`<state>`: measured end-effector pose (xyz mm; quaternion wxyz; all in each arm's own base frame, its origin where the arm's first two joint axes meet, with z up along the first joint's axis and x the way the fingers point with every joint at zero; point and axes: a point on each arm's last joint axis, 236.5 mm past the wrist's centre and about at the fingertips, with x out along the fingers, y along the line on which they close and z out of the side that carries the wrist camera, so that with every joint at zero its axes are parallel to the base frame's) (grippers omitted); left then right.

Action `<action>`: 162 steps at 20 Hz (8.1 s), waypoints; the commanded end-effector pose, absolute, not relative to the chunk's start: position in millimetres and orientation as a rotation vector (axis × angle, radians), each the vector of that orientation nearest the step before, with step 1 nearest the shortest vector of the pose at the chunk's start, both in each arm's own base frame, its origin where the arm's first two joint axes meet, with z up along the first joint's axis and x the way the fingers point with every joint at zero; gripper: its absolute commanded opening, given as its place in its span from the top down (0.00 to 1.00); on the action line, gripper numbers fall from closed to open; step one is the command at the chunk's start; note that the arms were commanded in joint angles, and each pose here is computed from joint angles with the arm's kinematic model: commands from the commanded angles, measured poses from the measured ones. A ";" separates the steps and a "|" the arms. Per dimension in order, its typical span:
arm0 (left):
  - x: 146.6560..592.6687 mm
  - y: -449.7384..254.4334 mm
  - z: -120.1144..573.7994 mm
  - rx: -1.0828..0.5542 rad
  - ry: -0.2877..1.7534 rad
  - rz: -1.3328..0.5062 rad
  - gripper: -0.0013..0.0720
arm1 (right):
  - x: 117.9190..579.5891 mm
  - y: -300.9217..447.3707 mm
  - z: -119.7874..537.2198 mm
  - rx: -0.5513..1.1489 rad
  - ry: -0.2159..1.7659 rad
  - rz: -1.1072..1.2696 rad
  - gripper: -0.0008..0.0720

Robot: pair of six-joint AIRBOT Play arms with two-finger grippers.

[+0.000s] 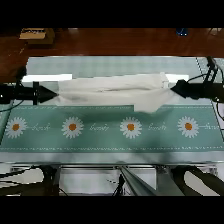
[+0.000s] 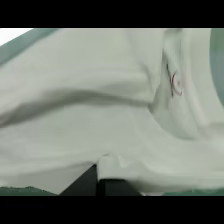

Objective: Fold the shirts.

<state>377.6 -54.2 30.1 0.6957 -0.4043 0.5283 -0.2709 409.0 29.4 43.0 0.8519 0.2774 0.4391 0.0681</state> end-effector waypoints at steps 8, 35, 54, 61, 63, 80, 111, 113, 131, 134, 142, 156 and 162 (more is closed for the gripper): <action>500.1 -61.6 9.5 -0.837 1.010 -0.498 0.94 | 558.5 21.5 20.5 0.623 0.752 0.096 0.96; 484.5 -46.9 -5.8 -0.938 1.166 -0.624 0.36 | 500.9 11.4 -79.3 0.877 1.124 0.253 0.15; 448.1 -203.0 12.0 -0.816 1.295 -0.913 0.94 | 429.7 85.0 81.7 0.428 1.085 0.396 0.96; 391.6 -307.5 9.2 -0.680 1.408 -1.072 0.94 | 392.5 118.1 115.9 0.327 1.090 0.415 0.96; 382.6 -321.3 7.6 -0.661 1.421 -1.088 0.94 | 389.0 125.5 119.4 0.322 1.087 0.428 0.96; 319.2 -460.4 -44.7 -0.700 1.424 -0.874 0.95 | 319.3 135.6 193.7 0.298 0.997 0.473 0.96; 367.3 -59.7 169.2 -0.531 0.870 -0.437 0.94 | 378.5 208.8 24.5 0.097 1.286 0.514 0.49; 365.2 -60.3 160.2 -0.537 0.889 -0.437 0.94 | 360.8 98.2 14.2 -0.101 1.433 0.231 0.31; 369.1 -58.0 158.7 -0.524 0.875 -0.434 0.94 | 377.2 213.0 -79.8 0.930 1.195 0.262 0.96; 372.5 -56.5 154.7 -0.524 0.878 -0.432 0.94 | 379.3 199.0 -18.0 0.814 1.141 0.443 0.96; 391.5 -49.0 119.9 -0.578 0.946 -0.407 0.94 | 268.4 35.9 143.7 0.280 1.176 0.190 0.96; 427.6 -27.8 87.1 -0.602 0.922 -0.326 0.94 | 92.2 -191.6 136.9 0.526 1.362 -0.895 0.96; 440.1 -7.1 88.7 -0.561 0.856 -0.284 0.94 | -8.1 -193.3 101.5 0.629 1.570 -1.199 0.96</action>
